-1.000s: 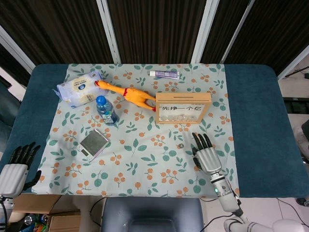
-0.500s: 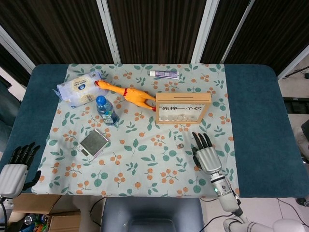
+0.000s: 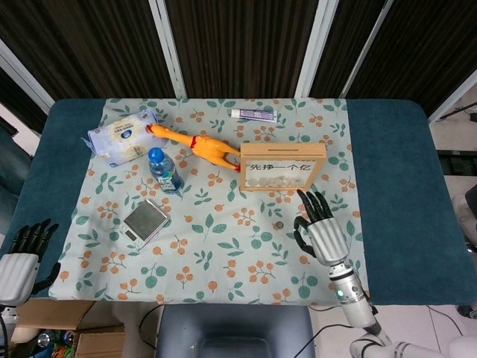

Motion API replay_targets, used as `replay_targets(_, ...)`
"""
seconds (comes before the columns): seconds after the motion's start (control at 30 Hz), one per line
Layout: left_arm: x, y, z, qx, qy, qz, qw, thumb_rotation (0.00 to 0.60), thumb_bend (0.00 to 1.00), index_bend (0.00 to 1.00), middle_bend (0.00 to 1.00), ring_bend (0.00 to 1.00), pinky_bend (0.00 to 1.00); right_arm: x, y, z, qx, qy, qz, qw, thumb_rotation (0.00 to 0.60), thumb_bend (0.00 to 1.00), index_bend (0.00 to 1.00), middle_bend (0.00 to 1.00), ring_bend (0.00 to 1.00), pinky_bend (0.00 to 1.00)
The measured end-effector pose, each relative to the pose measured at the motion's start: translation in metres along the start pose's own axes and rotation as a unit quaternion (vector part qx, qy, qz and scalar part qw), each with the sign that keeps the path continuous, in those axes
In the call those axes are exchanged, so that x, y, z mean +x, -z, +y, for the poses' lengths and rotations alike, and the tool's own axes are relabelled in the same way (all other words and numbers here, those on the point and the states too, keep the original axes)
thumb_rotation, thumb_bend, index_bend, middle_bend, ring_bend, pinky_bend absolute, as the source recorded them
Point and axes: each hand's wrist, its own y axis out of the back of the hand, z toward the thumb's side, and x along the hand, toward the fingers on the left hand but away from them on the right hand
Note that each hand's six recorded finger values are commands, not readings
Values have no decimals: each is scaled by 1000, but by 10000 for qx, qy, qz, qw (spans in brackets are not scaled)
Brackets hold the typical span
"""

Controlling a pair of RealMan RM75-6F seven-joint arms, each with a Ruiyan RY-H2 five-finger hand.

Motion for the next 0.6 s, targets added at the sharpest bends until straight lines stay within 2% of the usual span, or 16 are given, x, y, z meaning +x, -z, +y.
replay_targets(0.17, 0, -5, 1, 6, -2, -88, 10000, 600, 416, 0, 0, 0, 0, -41, -5, 79, -58, 868, 87, 9962, 600, 643, 764, 103, 0, 0)
replay_targets(0.27, 0, -6, 1, 31, 5, -101, 9999, 600, 416, 0, 0, 0, 0, -75, -10, 113, 52, 1017, 55, 9948, 600, 647, 776, 103, 0, 0)
replay_targets(0.4, 3, -5, 1, -21, 32, -85, 10000, 600, 416, 0, 0, 0, 0, -120, -16, 129, 422, 917, 31, 9949, 600, 656, 779, 105, 0, 0)
replay_targets(0.6, 5, -4, -3, -59, 111, -68, 9999, 600, 417, 0, 0, 0, 0, -166, -18, 115, 1037, 481, -53, 9934, 600, 658, 779, 109, 0, 0)
